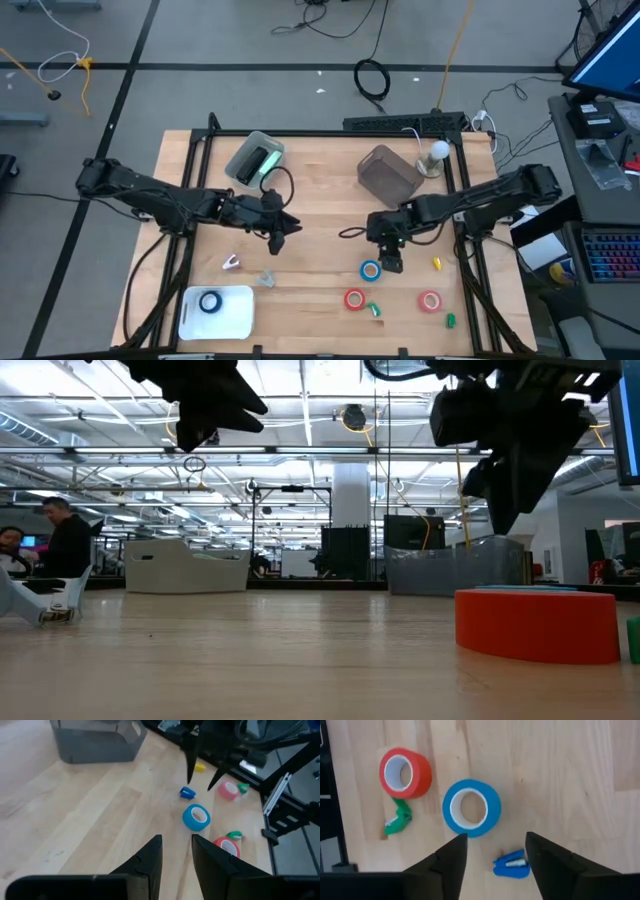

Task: Pick and place Stapler, Stapler remover, tape
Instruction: Put the blue tape into the white bin

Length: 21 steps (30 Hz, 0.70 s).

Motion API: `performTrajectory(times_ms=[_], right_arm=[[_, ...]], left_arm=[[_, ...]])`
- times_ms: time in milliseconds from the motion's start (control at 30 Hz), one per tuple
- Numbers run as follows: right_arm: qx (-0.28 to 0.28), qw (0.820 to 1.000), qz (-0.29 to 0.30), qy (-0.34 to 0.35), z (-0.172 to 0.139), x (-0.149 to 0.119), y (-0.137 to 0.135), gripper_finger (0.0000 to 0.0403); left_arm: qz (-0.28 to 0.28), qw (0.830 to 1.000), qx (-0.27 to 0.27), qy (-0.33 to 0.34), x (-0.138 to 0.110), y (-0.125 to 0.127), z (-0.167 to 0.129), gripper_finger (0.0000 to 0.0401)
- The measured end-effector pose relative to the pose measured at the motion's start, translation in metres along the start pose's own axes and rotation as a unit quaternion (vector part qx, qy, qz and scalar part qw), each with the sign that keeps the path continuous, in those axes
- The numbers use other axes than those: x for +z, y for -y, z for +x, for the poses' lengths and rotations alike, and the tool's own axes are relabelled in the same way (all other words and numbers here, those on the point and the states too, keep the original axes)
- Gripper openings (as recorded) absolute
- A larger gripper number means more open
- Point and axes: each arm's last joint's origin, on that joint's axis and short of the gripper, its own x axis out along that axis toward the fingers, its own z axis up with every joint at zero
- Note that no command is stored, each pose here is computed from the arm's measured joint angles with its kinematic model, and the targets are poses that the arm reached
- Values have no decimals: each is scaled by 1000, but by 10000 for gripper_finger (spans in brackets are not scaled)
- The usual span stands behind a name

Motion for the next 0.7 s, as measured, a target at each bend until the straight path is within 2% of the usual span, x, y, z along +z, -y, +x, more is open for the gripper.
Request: performTrajectory(times_ms=[267,467,700], right_arm=[[34,999,-9,-15,21,8,1,248],[37,999,-27,0,27,12,2,253],[16,1000,-14,-16,37,0,13,253]], left_arm=[[6,1000,7,-13,-1,-2,-8,108],[4,1000,5,-10,1,-2,-12,108],[3,1000,2,-14,1,-2,-12,108]])
